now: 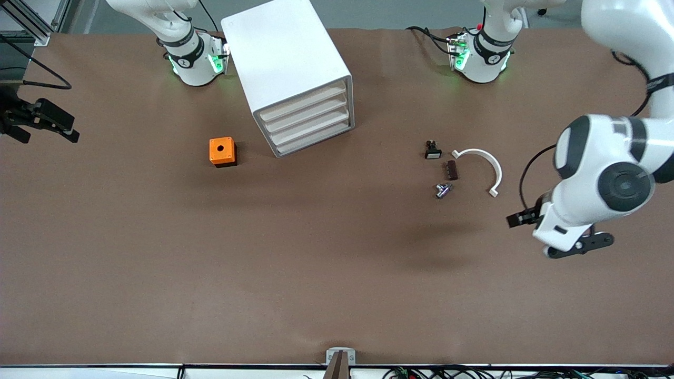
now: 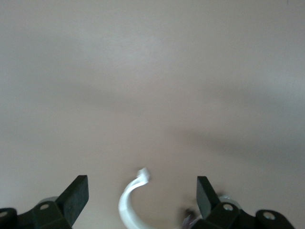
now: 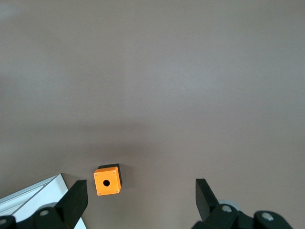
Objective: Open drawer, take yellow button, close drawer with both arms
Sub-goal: 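Move the left gripper toward the white drawer unit while the right gripper advances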
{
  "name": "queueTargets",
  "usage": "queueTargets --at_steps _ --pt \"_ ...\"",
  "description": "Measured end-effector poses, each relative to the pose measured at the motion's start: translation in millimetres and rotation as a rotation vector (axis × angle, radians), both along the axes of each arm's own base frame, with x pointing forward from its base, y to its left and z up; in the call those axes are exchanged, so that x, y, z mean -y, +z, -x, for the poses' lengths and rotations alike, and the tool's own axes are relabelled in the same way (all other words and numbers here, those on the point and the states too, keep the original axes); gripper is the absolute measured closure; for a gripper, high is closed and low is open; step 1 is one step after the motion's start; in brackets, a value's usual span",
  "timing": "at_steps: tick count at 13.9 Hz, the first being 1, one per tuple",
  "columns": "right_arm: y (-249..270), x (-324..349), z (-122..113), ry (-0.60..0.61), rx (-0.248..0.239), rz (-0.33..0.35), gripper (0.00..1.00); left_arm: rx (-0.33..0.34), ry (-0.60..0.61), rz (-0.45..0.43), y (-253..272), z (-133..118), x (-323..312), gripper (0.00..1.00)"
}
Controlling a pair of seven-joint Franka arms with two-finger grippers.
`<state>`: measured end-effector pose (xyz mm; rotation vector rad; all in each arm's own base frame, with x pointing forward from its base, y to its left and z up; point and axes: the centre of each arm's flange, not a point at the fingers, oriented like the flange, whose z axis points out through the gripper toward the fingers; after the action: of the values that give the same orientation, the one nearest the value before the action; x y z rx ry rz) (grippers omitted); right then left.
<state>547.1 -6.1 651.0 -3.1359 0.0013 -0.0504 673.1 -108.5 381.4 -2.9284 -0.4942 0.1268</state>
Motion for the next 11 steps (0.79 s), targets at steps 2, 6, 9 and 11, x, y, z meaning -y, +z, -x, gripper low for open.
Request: queueTargets --at_steps 2,6,9,11 --pt "-2 0 -2 0.000 0.000 0.000 0.00 0.002 0.142 -0.017 -44 0 39 0.00" --pt "-6 -2 -6 0.002 -0.007 0.000 0.00 -0.060 0.398 -0.062 -121 23 113 0.00" --pt "-18 -12 -12 -0.003 -0.034 -0.001 0.00 -0.128 0.623 -0.011 -138 42 161 0.00" --pt "-22 -43 -10 -0.058 -0.059 0.000 0.00 -0.180 0.771 0.039 -132 50 187 0.00"
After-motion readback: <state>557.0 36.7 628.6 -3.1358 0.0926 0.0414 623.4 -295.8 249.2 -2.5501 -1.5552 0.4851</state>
